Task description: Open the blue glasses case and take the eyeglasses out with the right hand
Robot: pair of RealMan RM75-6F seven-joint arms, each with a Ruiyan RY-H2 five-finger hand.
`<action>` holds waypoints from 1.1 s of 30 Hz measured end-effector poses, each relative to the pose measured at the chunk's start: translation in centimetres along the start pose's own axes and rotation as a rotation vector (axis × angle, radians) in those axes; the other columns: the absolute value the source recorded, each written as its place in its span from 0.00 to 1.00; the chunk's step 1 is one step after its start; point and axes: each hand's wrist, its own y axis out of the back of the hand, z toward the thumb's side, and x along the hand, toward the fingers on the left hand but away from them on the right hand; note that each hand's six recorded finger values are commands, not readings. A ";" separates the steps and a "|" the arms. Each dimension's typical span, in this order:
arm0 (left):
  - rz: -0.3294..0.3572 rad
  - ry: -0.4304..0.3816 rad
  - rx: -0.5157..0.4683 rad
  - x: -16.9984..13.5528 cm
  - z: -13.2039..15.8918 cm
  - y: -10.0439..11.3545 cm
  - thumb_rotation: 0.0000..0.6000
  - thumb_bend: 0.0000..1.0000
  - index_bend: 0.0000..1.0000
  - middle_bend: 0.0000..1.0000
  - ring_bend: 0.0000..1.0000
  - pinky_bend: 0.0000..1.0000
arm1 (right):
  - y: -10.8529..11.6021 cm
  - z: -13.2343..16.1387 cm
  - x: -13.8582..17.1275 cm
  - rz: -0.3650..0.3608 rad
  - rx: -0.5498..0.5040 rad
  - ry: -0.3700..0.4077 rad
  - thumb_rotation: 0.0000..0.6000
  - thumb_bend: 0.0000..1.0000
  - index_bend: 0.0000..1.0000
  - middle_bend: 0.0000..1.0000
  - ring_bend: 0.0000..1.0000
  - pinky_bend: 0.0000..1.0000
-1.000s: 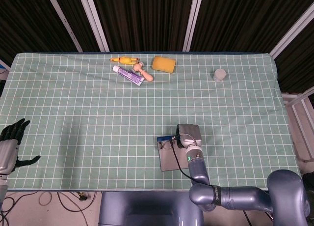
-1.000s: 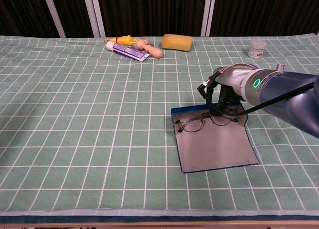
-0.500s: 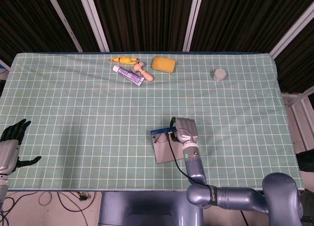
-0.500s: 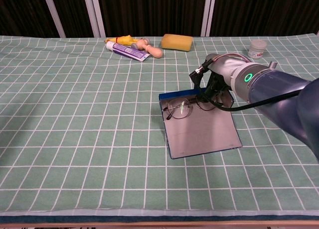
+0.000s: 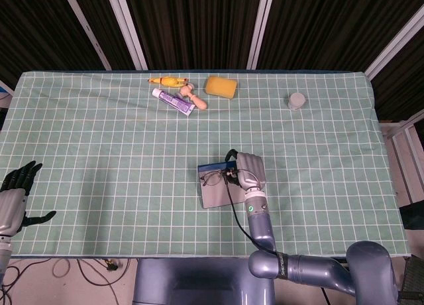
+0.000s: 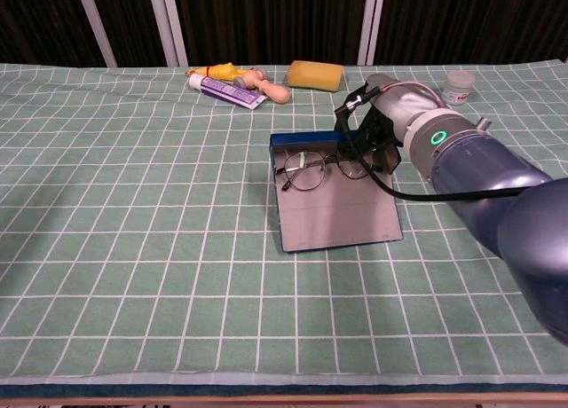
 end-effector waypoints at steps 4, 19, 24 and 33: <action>0.001 0.000 -0.001 0.0 0.0 0.0 1.00 0.00 0.00 0.00 0.00 0.00 | 0.0 0.0 -0.1 -0.017 -0.015 0.005 1.00 0.49 0.65 0.90 0.98 1.00; -0.003 0.006 -0.005 0.1 -0.1 0.0 1.00 0.00 0.00 0.00 0.00 0.00 | -0.3 -0.1 -1.3 -0.034 -0.026 -0.002 1.00 0.49 0.65 0.90 0.98 1.00; -0.003 0.010 -0.009 0.1 -0.1 0.0 1.00 0.00 0.00 0.00 0.00 0.00 | -0.3 0.7 -2.6 -0.047 -0.022 0.000 1.00 0.49 0.65 0.90 0.98 1.00; -0.012 0.005 -0.015 0.1 0.0 -0.1 1.00 0.00 0.00 0.00 0.00 0.00 | -0.2 2.4 -6.1 -0.081 0.035 -0.006 1.00 0.43 0.44 0.89 0.97 1.00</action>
